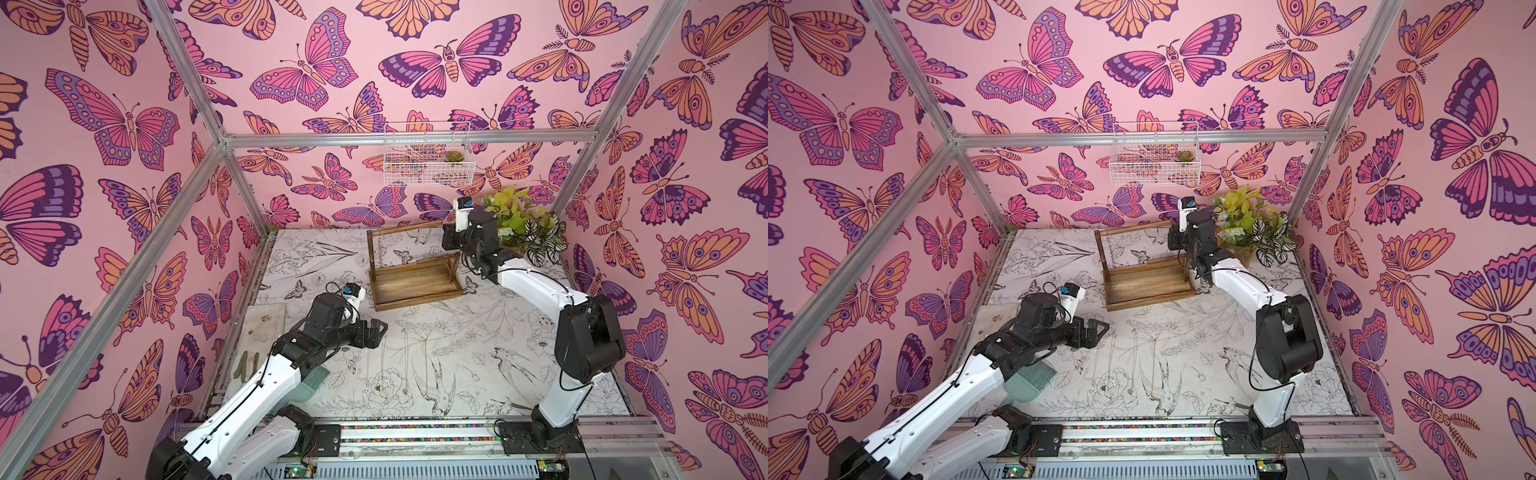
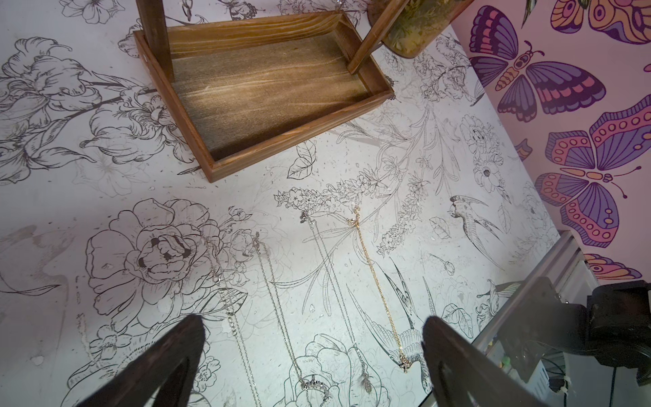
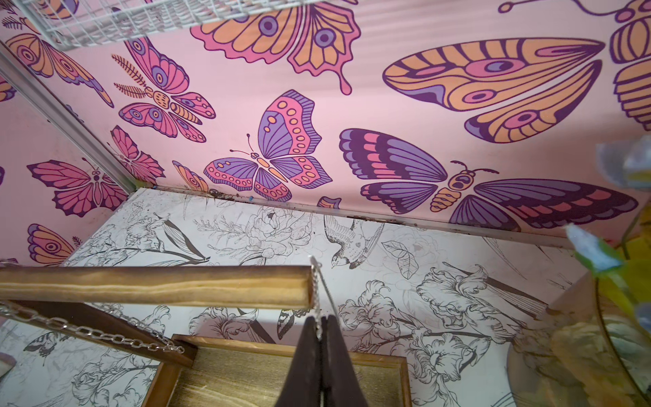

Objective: Take the necklace off the jewelry display stand
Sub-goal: Take off the necklace from the stand.

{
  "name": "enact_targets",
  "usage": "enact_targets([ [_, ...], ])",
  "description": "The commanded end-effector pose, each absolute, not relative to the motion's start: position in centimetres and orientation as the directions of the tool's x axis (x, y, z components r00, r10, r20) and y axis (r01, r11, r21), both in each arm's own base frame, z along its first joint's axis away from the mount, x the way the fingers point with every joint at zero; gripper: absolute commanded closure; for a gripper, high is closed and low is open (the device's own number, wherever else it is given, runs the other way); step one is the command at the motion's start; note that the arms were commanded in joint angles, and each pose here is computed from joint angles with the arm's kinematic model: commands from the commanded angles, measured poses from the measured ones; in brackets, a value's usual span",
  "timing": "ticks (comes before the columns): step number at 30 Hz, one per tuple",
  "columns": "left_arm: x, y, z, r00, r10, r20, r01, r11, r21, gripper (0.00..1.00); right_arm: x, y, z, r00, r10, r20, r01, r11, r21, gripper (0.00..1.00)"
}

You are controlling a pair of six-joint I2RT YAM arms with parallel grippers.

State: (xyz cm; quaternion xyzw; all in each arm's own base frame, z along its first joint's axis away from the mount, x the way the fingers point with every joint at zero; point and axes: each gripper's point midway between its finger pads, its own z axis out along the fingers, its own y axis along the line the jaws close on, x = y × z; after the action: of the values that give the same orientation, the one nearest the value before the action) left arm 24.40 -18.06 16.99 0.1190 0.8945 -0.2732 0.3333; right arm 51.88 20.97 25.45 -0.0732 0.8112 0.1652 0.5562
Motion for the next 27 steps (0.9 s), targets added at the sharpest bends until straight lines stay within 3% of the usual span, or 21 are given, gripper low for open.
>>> enact_targets([
  [1, 24.0, -18.1, 16.5, -0.759, 0.051, -0.649, 0.407, 0.815, -0.412, 0.02, 51.7, 19.9, 28.8, -0.319, 0.072, -0.945, -0.293, 0.941, 0.171, 1.0],
  [11, 24.2, -18.4, 16.9, -0.753, 0.06, -0.655, 0.421, 0.809, -0.41, 0.01, 51.1, 19.3, 30.5, -0.29, 0.067, -0.955, -0.307, 0.939, 0.159, 1.0],
  [27, 25.5, -20.2, 17.9, -0.728, 0.104, -0.678, 0.481, 0.783, -0.396, 0.0, 47.9, 19.5, 37.6, -0.214, 0.043, -0.976, -0.388, 0.913, 0.125, 1.0],
])
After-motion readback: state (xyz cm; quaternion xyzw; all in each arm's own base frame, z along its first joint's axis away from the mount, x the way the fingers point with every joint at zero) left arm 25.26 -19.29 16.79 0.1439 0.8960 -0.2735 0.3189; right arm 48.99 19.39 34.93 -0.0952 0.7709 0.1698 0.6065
